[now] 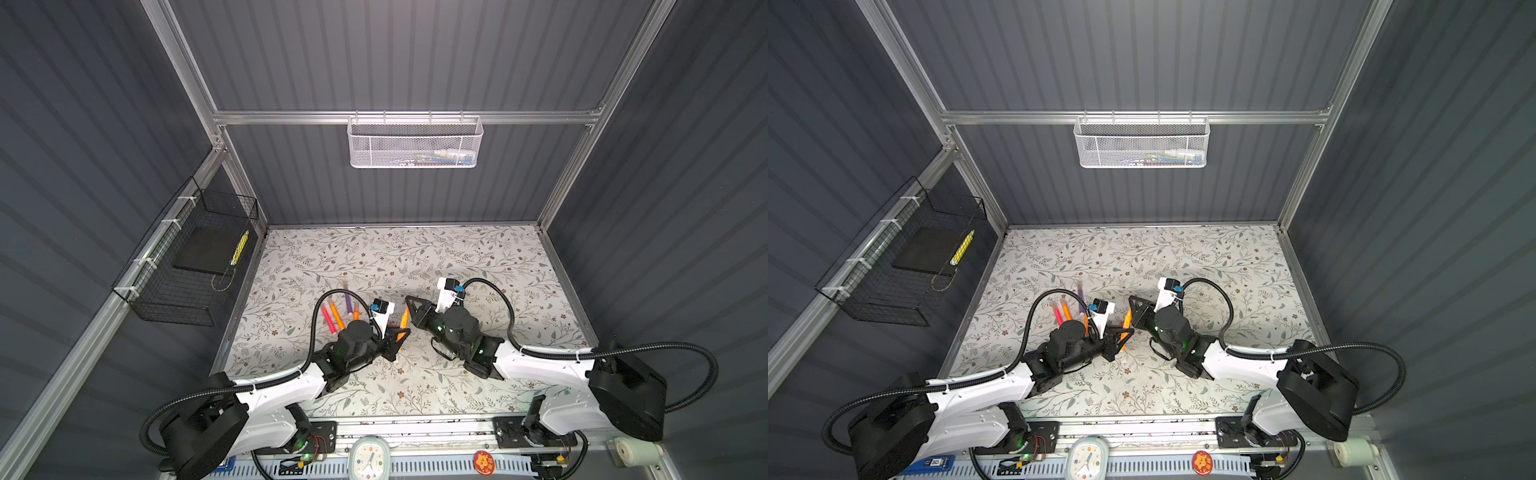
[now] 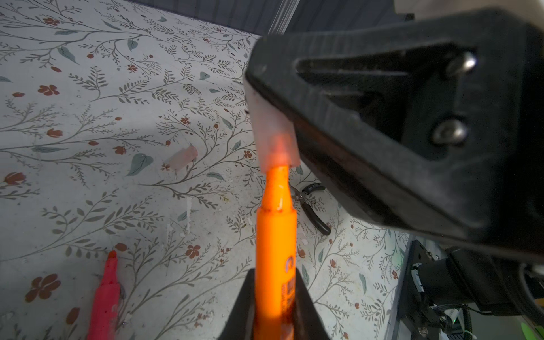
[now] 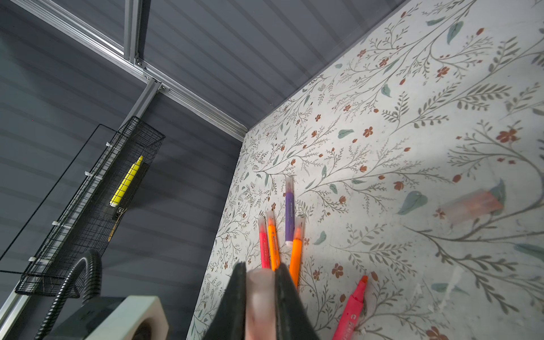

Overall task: Insert pens into pen caps
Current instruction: Put on the pen cap to the pen.

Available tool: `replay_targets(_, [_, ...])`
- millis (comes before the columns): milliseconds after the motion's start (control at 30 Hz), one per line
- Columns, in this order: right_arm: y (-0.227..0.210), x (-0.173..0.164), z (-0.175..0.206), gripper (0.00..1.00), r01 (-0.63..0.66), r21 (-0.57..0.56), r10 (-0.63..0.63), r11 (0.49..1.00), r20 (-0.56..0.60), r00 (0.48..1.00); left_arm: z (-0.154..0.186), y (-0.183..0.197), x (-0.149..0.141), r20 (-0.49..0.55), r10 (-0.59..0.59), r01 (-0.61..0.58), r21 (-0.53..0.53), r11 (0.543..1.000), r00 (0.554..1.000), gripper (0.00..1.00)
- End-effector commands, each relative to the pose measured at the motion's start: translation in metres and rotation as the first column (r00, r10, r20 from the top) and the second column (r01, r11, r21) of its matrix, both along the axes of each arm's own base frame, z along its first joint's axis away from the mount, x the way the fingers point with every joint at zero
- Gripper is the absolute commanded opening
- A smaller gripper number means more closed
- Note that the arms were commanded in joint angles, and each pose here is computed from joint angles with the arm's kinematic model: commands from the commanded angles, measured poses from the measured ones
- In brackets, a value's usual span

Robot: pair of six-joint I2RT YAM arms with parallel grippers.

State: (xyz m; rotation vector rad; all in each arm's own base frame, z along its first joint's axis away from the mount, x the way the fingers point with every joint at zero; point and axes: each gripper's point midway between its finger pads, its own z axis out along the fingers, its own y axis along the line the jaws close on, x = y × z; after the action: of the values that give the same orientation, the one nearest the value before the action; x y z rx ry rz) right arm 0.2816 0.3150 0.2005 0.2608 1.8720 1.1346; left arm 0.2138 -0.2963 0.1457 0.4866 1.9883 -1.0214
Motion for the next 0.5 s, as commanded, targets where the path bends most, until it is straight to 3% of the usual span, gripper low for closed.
replay_targets(0, [-0.004,-0.003,0.0,0.0,0.006,-0.018,-0.005,1.0,0.013,1.0,0.008,0.002,0.001,0.029,0.014,-0.014,-0.012,1.0,0.999,0.0])
replay_targets(300, [0.003,-0.015,0.0,0.0,-0.032,-0.042,0.033,0.999,0.034,0.999,0.012,0.001,0.004,0.031,0.026,-0.025,-0.016,1.0,0.999,0.0])
replay_targets(467, [0.014,-0.026,0.003,0.0,-0.113,-0.084,0.123,0.99,0.124,0.985,0.024,0.0,0.008,0.021,0.037,-0.036,-0.024,0.999,0.999,0.0])
